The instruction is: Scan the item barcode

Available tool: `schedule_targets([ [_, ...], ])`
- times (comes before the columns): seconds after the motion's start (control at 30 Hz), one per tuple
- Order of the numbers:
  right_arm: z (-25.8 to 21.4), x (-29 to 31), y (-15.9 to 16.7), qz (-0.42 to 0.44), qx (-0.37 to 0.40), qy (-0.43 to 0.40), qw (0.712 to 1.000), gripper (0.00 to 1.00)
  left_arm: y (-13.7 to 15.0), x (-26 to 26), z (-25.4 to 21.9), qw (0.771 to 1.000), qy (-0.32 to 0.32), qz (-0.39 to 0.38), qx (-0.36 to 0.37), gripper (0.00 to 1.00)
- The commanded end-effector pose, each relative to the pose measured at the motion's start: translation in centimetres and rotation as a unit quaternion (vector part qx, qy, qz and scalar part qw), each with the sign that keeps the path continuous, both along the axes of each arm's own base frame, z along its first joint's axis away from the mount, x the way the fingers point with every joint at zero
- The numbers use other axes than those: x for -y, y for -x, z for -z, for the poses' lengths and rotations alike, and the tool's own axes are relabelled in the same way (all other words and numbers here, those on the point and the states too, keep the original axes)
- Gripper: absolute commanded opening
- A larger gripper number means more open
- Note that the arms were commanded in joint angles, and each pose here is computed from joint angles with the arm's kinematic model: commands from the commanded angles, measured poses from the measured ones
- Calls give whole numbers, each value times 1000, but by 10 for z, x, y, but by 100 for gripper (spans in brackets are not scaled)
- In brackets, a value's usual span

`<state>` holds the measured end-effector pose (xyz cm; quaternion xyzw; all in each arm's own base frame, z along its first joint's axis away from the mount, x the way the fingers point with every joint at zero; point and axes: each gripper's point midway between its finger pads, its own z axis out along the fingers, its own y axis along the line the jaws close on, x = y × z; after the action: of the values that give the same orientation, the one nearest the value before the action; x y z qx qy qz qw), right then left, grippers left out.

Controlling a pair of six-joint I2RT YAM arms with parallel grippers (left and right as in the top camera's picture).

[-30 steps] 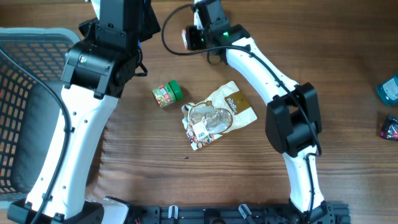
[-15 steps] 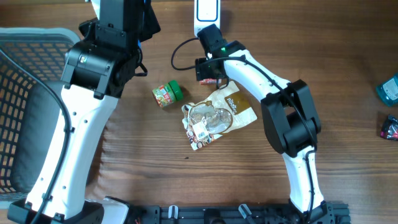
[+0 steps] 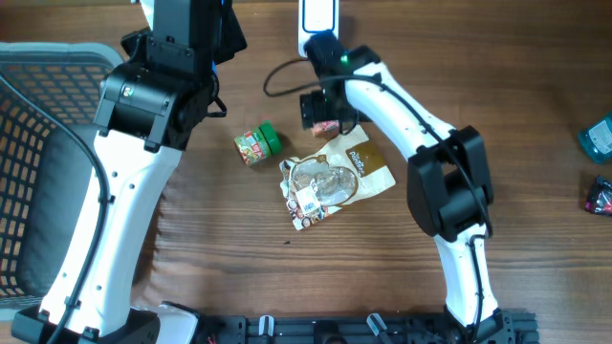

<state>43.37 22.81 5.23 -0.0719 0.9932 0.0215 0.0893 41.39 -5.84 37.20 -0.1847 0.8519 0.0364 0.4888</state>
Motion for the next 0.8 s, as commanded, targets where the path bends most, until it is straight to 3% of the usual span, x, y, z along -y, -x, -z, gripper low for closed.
schedule_targets([
  [0.0, -34, -7, -15, -16, 27, -23, 999, 100, 5, -6, -12, 1000, 4, -12, 17, 100],
  [0.17, -31, -15, -12, -60, 17, -36, 997, 100, 5, -6, -12, 1000, 4, -12, 17, 100],
  [0.43, 14, -16, -2, -99, -36, -27, 994, 100, 5, -6, -12, 1000, 4, -12, 17, 100],
  [0.77, 38, -9, -22, -102, -12, 11, 995, 100, 5, -6, -12, 1000, 4, -12, 17, 100],
])
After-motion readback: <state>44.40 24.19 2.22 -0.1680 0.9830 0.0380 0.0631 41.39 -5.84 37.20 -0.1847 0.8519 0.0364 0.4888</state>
